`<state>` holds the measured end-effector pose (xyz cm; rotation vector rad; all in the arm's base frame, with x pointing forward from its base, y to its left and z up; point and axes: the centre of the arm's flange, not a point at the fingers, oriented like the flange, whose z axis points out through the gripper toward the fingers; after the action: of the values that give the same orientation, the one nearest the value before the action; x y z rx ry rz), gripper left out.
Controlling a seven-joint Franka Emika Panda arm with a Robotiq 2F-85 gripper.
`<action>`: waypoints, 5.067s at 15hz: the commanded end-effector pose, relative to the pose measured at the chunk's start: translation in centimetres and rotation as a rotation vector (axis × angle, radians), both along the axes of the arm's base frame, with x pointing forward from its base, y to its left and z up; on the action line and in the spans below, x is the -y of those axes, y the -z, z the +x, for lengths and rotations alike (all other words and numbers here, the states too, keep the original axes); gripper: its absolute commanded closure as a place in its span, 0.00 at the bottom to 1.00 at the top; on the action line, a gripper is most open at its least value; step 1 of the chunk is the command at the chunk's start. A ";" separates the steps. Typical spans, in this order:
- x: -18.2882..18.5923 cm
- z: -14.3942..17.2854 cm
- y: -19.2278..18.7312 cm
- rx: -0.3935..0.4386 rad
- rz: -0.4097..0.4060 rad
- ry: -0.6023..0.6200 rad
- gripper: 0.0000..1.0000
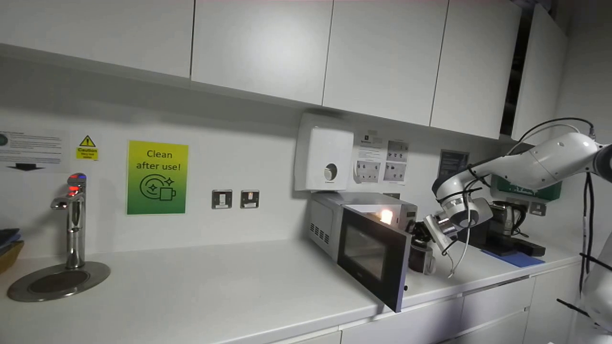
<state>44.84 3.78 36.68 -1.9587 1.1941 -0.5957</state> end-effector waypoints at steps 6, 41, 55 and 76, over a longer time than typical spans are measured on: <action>-2.6 4.6 0.3 0.023 -0.018 0.044 0.99; -5.6 14.1 3.8 0.101 -0.066 0.128 0.99; -6.3 15.8 4.8 0.100 -0.066 0.136 0.99; -6.9 16.5 4.9 0.096 -0.038 0.128 0.99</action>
<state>60.56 10.39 30.89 -1.9146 1.2503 -0.7627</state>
